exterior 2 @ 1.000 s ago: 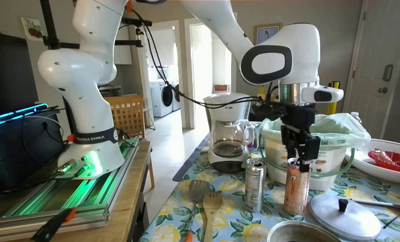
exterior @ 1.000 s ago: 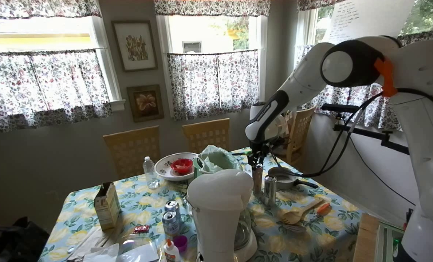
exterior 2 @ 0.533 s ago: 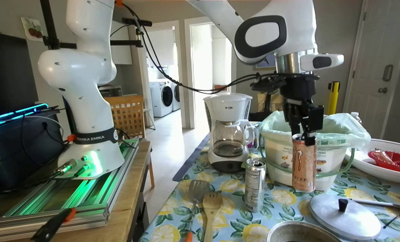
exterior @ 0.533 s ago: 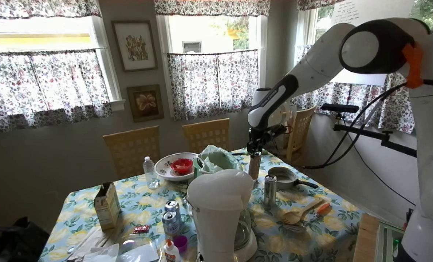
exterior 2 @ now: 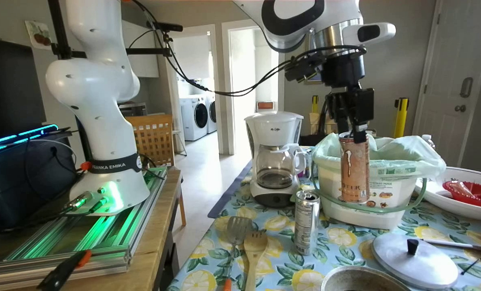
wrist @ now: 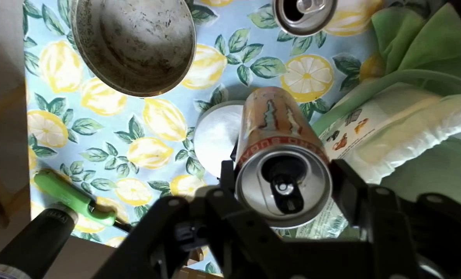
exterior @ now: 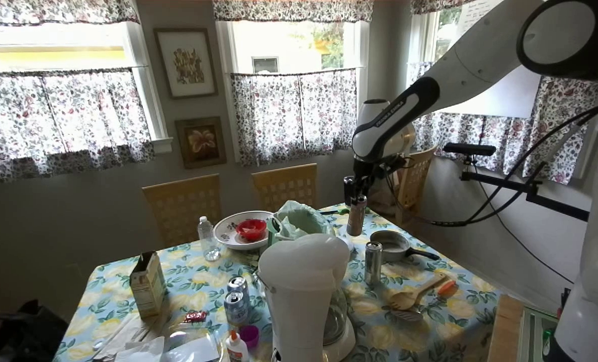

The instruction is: Put the orange can on top of the silver can.

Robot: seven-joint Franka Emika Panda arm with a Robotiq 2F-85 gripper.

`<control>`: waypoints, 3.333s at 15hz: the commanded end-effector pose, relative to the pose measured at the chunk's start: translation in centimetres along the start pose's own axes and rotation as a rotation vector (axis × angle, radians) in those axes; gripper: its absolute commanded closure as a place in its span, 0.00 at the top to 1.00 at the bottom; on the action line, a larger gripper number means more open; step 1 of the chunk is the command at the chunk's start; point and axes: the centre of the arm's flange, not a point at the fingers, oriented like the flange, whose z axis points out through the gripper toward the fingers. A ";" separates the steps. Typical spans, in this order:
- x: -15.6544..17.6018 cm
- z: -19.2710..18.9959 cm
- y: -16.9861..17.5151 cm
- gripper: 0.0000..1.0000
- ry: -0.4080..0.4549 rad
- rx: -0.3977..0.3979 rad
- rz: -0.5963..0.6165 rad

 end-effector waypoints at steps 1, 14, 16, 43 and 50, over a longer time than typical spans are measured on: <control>-2.7 -3.2 -0.6 0.38 -0.034 0.003 -0.040; -6.5 -5.9 -1.3 0.38 -0.118 -0.005 -0.142; -6.8 -5.5 -1.5 0.38 -0.124 -0.005 -0.151; -6.3 -2.6 -2.2 0.38 -0.097 0.002 -0.171; -6.3 -2.0 -2.2 0.38 -0.105 0.003 -0.170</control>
